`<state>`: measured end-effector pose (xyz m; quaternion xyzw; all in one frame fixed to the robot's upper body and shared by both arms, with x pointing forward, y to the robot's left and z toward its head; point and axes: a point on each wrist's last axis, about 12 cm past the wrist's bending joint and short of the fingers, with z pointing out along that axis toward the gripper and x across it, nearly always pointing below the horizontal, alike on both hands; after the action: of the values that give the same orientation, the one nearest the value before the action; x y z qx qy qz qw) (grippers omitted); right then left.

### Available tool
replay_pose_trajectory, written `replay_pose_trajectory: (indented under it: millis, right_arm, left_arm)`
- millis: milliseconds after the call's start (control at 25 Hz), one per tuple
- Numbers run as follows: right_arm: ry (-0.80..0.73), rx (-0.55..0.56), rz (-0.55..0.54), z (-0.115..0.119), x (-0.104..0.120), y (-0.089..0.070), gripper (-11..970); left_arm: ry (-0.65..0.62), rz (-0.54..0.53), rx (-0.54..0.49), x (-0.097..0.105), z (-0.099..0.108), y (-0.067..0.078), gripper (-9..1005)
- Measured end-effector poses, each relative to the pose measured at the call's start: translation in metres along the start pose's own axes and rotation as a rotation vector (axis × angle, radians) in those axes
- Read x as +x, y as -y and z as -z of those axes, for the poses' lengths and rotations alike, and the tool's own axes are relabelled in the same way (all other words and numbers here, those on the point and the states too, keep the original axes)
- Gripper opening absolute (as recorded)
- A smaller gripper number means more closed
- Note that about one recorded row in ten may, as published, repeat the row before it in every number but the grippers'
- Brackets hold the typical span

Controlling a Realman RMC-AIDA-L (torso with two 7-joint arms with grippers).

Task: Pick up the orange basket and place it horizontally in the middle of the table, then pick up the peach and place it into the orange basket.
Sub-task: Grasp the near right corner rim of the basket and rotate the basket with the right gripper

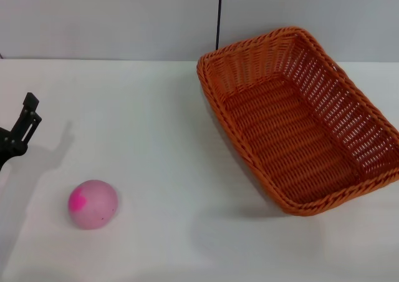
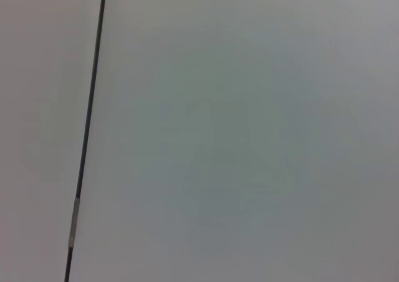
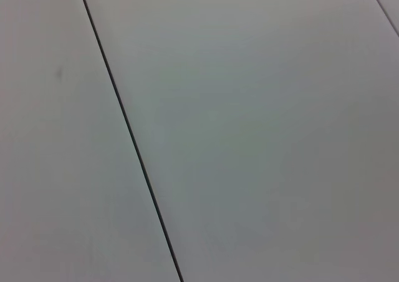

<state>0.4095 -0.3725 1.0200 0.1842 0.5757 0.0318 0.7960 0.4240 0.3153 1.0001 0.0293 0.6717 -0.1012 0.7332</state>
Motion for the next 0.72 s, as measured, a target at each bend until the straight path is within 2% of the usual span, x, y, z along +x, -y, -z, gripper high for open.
replay_pose_trajectory:
  millis: [360, 560, 720]
  right_arm:
    - [-0.016, -0.047, 0.002, -0.003, 0.002, -0.005, 575]
    - [-0.021, -0.064, 0.02, 0.0, 0.0, -0.002, 575]
    - [-0.019, -0.14, 0.001, -0.001, -0.009, 0.002, 574]
  left_arm:
    - [0.019, 0.004, -0.013, -0.001, 0.013, -0.001, 827]
    - [0.042, -0.009, -0.012, -0.005, 0.016, -0.004, 826]
    - [0.053, -0.026, -0.011, -0.008, 0.014, -0.008, 825]
